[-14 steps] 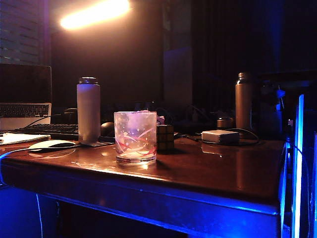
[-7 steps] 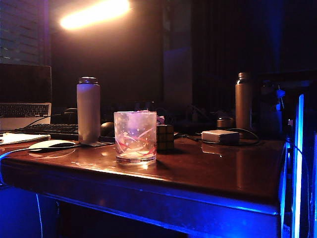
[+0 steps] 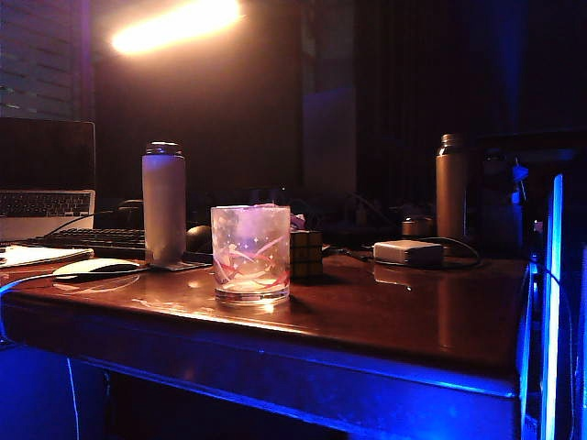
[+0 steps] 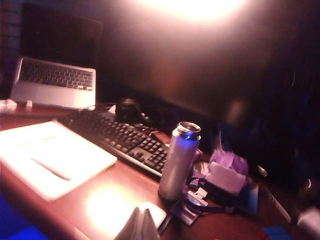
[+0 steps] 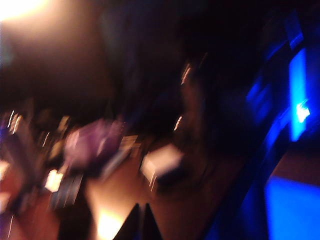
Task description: Stack the Rubik's Cube on top of the glass cup.
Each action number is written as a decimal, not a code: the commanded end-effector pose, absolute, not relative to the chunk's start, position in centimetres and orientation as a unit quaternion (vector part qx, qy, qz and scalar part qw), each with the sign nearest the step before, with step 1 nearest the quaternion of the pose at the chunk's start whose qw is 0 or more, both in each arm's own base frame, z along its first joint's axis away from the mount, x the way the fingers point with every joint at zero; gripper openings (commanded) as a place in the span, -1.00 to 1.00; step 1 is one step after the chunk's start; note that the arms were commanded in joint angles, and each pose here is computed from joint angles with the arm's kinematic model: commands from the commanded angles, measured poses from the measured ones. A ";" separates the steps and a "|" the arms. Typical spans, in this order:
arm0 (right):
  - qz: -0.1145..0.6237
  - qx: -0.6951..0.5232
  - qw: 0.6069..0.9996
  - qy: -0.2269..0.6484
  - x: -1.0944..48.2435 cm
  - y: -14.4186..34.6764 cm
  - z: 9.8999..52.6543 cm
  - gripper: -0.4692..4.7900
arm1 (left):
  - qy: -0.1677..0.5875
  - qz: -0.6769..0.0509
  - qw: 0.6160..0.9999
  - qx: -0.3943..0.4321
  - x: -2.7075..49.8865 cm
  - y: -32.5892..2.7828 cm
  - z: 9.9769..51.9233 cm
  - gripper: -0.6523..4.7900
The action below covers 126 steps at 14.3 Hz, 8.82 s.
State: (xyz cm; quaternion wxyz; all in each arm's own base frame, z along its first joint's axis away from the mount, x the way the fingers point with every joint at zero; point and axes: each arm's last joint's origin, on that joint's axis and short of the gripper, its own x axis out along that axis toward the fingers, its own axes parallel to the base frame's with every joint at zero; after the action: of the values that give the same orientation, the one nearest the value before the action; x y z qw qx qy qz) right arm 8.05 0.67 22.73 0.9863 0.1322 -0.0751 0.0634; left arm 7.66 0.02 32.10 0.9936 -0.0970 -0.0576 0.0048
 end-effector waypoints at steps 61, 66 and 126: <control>0.346 -0.023 0.903 0.256 37.3 20.0 32.6 0.46 | 0.245 -0.350 0.898 0.105 14.7 -4.6 44.6 -0.78; 0.416 -0.009 0.850 0.324 35.5 20.0 32.3 0.46 | 0.239 -0.367 0.893 0.102 14.7 -4.7 44.6 -0.78; 0.269 -0.043 0.961 -0.054 15.9 10.8 39.6 -0.82 | 0.073 -0.128 0.989 -0.028 7.2 -1.8 22.7 -0.78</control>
State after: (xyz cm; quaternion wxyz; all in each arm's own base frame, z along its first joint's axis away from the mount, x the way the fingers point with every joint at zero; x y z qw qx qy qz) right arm 16.46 11.33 39.72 0.9558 -0.0481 -0.0369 0.2876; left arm 7.05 -1.73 22.74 0.9879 -0.0253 0.0818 -0.1293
